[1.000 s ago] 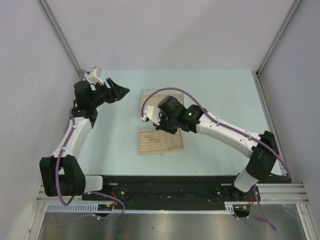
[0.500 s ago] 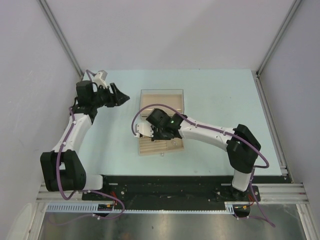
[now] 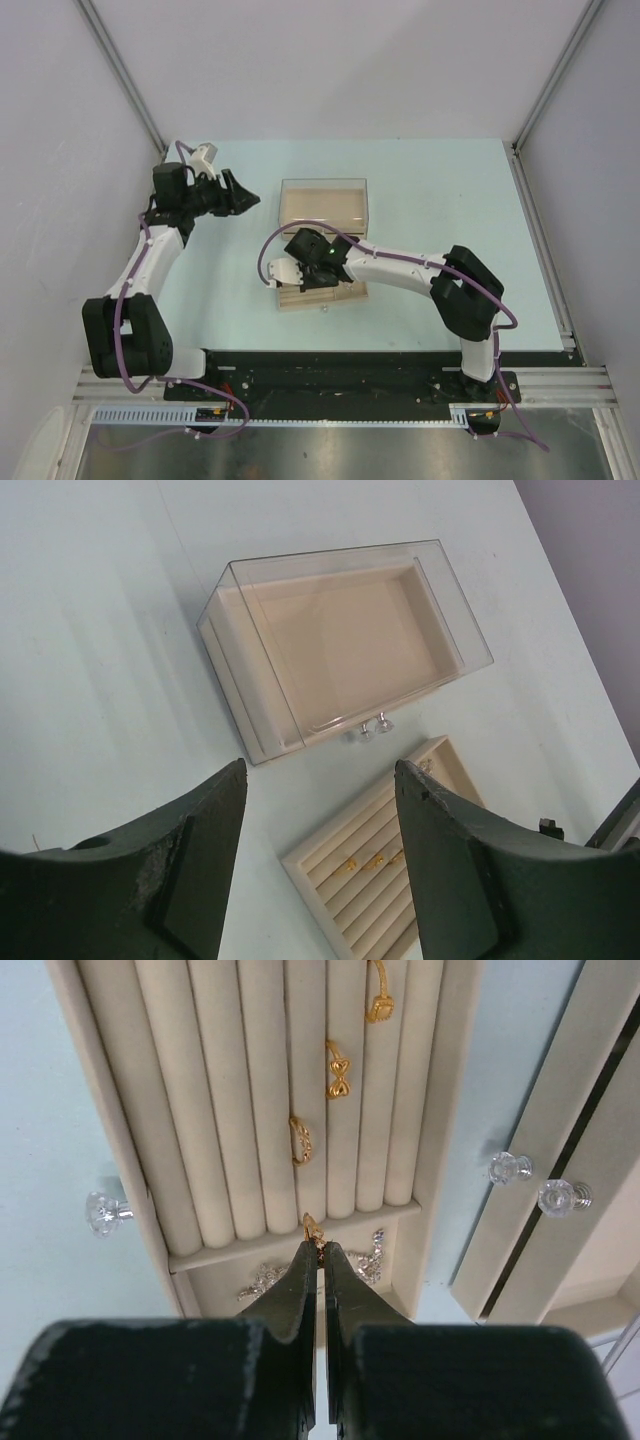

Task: Organize the mixed jewelry

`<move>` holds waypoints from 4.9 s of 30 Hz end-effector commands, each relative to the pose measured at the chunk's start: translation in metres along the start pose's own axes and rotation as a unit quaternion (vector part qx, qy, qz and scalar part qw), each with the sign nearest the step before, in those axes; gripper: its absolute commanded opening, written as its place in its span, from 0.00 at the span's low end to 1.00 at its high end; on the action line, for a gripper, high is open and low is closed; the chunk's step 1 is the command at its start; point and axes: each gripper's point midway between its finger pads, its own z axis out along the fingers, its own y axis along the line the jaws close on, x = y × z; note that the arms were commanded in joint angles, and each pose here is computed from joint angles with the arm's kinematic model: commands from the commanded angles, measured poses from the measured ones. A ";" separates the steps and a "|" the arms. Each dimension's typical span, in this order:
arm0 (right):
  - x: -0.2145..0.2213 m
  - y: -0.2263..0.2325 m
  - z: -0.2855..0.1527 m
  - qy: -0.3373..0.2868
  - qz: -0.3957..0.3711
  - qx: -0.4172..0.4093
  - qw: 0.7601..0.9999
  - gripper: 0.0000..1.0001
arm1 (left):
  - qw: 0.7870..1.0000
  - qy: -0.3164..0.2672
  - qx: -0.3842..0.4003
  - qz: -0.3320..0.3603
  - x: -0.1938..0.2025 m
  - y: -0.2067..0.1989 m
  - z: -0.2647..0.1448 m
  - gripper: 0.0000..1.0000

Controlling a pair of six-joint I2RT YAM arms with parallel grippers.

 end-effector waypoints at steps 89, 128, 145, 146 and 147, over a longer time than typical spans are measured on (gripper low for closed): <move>0.004 0.013 0.028 0.020 -0.013 0.004 1.000 0.27 | 0.999 0.008 0.030 -0.017 0.014 0.019 0.005 0.64; 0.011 0.015 -0.075 -0.070 0.130 -0.090 0.985 0.53 | 1.000 0.000 0.016 0.019 -0.004 0.023 0.004 0.65; 0.017 0.049 -0.035 -0.048 0.113 -0.169 0.978 0.52 | 1.000 0.010 0.024 0.014 -0.001 0.021 0.005 0.68; 0.017 0.050 -0.031 -0.047 0.112 -0.172 0.978 0.52 | 1.000 0.010 0.023 0.014 0.000 0.022 0.005 0.68; 0.019 0.052 -0.028 -0.044 0.112 -0.176 0.977 0.52 | 1.000 0.011 0.023 0.013 0.000 0.022 0.005 0.68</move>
